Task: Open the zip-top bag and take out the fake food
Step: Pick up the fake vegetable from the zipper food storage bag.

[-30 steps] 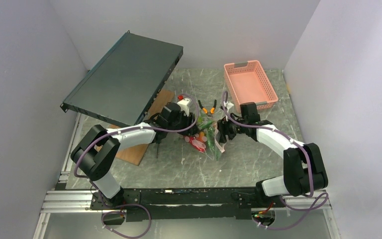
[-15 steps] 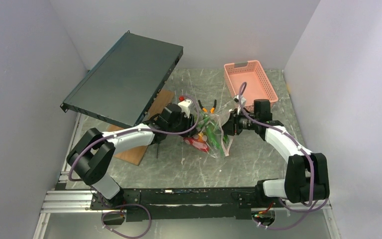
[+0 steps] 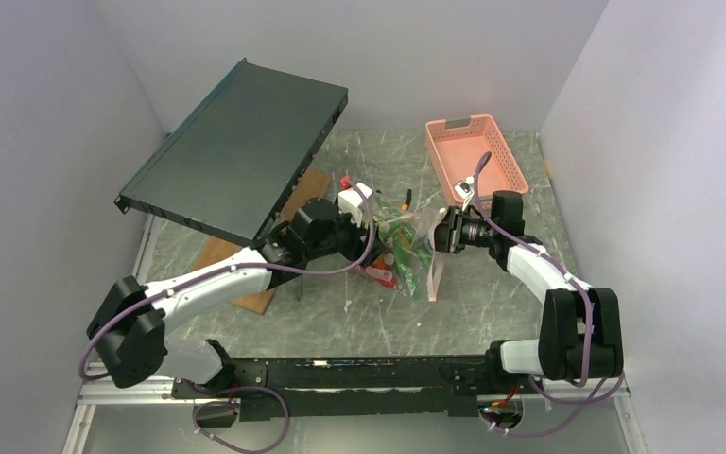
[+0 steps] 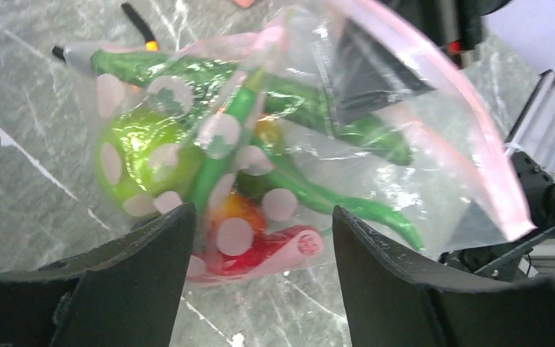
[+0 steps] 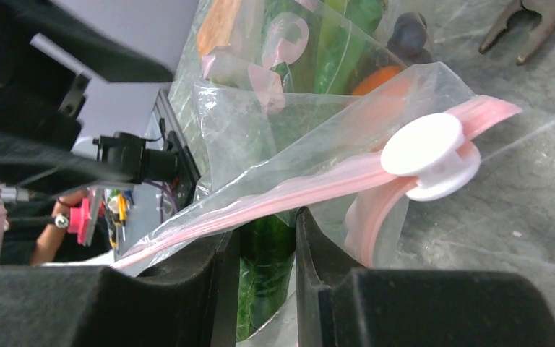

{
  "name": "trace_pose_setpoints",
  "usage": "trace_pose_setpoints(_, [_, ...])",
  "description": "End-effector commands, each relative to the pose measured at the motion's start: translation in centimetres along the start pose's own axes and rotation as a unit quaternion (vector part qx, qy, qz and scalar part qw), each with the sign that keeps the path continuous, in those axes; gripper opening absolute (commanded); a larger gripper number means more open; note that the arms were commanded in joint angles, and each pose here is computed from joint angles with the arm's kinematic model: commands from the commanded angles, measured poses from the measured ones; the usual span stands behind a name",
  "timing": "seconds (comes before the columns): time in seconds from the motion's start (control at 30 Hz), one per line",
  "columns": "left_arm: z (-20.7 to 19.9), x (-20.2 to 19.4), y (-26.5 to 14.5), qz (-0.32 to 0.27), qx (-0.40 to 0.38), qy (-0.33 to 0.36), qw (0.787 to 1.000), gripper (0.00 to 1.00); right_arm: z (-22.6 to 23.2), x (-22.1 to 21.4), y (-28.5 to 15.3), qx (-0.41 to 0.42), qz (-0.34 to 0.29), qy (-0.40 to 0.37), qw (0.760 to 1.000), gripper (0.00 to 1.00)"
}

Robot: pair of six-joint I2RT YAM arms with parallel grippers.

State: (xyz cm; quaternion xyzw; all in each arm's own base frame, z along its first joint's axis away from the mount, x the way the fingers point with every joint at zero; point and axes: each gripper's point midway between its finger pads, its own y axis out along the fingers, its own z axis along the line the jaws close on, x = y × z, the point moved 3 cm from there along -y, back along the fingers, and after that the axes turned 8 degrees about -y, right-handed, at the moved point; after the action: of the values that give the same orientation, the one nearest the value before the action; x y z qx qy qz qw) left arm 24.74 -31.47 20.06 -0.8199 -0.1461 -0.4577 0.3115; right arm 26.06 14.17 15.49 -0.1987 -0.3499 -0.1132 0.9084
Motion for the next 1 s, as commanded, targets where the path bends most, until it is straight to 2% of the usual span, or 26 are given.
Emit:
trace_pose_setpoints(0.0, [-2.4, 2.8, -1.6, -0.045, -0.008, 0.015, 0.999, 0.76, -0.4, 1.7, 0.0, -0.037, -0.036, 0.036, 0.998, 0.00])
trace_pose_setpoints(0.17, [-6.1, 2.0, -2.2, -0.053, -0.054, -0.032, 0.997, 0.86, -0.8, 2.2, -0.1, -0.079, -0.052, 0.065, 0.993, 0.00])
trace_pose_setpoints(0.33, [-10.4, 2.2, -1.7, -0.055, -0.087, -0.056, 0.993, 0.93, -0.4, 2.0, 0.4, -0.091, -0.050, 0.054, 0.993, 0.00])
trace_pose_setpoints(0.5, [-11.8, 1.8, 0.4, -0.030, -0.045, -0.059, 0.997, 0.94, -0.3, 2.0, 0.5, -0.107, -0.051, 0.033, 0.992, 0.00])
trace_pose_setpoints(0.63, [-10.8, 0.7, 1.8, -0.002, 0.050, -0.054, 0.997, 0.93, -0.3, 2.0, 0.4, -0.107, -0.051, 0.030, 0.993, 0.00])
trace_pose_setpoints(0.77, [-9.7, -0.4, 2.8, 0.019, 0.122, -0.032, 0.992, 0.87, -0.2, 2.0, 0.4, -0.104, -0.051, 0.030, 0.993, 0.00])
trace_pose_setpoints(0.8, [-9.6, -0.7, 3.1, 0.029, 0.131, -0.026, 0.991, 0.86, -0.2, 2.1, 0.4, -0.103, -0.052, 0.030, 0.993, 0.00])
trace_pose_setpoints(0.83, [-9.5, -1.0, 3.3, 0.037, 0.137, -0.021, 0.990, 0.77, -0.2, 2.0, 0.5, -0.102, -0.051, 0.031, 0.993, 0.00])
trace_pose_setpoints(0.9, [-9.5, -1.8, 3.8, 0.054, 0.134, -0.011, 0.989, 0.44, -0.1, 2.0, 0.5, -0.099, -0.050, 0.033, 0.993, 0.00])
trace_pose_setpoints(0.97, [-9.8, -2.6, 4.3, 0.072, 0.118, 0.001, 0.990, 0.25, 0.0, 2.0, 0.5, -0.097, -0.050, 0.038, 0.993, 0.00])
